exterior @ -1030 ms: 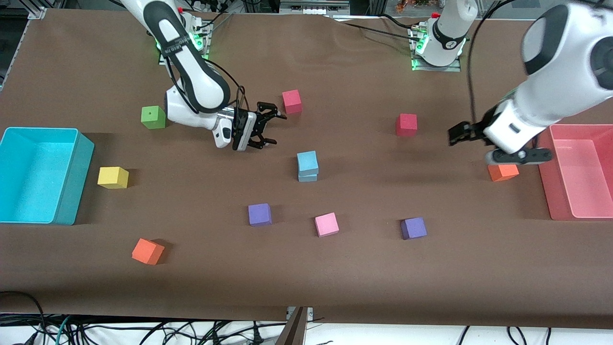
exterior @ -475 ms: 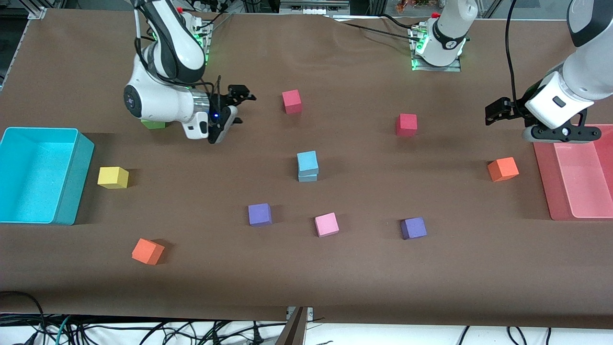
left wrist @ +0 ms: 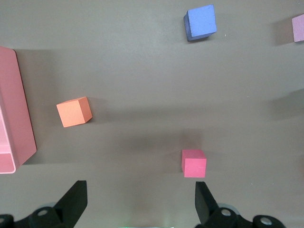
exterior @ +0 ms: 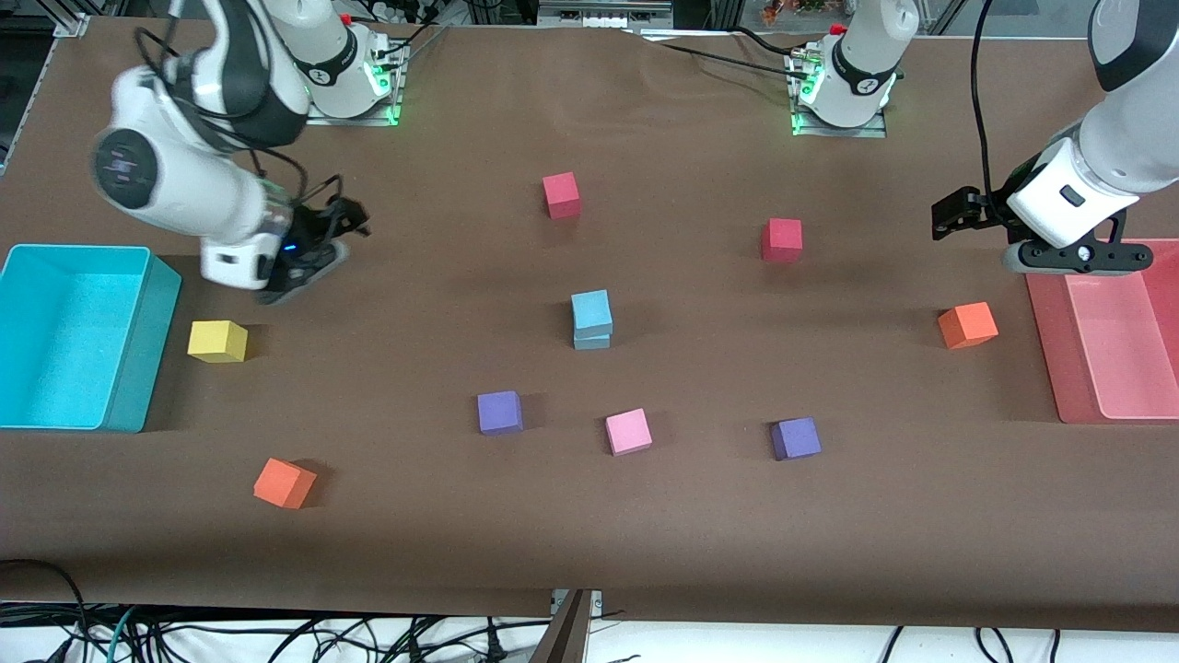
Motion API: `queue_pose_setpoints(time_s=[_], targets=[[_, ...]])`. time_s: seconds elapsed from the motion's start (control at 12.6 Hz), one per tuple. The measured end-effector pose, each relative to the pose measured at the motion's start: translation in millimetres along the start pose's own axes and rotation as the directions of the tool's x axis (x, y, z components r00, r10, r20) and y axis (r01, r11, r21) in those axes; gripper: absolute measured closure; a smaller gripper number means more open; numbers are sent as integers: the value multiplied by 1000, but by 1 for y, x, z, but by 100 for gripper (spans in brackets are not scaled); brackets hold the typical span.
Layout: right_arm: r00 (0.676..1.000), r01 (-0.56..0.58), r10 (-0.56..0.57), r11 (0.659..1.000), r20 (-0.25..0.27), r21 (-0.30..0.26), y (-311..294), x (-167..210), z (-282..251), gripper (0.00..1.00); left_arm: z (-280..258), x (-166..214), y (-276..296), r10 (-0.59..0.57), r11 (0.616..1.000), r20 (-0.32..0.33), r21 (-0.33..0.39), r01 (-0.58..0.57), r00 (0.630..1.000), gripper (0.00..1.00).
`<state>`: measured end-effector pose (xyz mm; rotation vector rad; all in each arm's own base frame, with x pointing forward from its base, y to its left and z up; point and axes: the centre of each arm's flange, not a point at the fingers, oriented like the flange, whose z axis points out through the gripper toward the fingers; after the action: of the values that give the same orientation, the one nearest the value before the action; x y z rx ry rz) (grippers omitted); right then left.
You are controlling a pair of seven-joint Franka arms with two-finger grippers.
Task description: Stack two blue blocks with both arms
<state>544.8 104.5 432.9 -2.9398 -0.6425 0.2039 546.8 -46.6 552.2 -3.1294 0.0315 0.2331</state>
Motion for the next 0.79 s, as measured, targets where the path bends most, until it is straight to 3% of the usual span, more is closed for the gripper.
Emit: queue_pose_setpoints(time_s=[0.24, 0.4, 0.63, 0.79], targets=[[980, -198, 196, 976, -34, -95, 42, -8, -78, 0, 0, 0, 0, 2, 1000, 1, 0, -2, 1000, 0], [952, -306, 302, 947, -54, -99, 46, -14, -116, 0, 1, 0, 0, 3, 1000, 2, 0, -3, 1000, 0], [873, -482, 470, 873, -130, -80, 60, -19, -150, 0, 1, 0, 0, 4, 1000, 2, 0, -4, 1000, 0], [847, -523, 509, 850, -153, -69, 74, -24, -158, 0, 1, 0, 0, 4, 1000, 3, 0, -4, 1000, 0]])
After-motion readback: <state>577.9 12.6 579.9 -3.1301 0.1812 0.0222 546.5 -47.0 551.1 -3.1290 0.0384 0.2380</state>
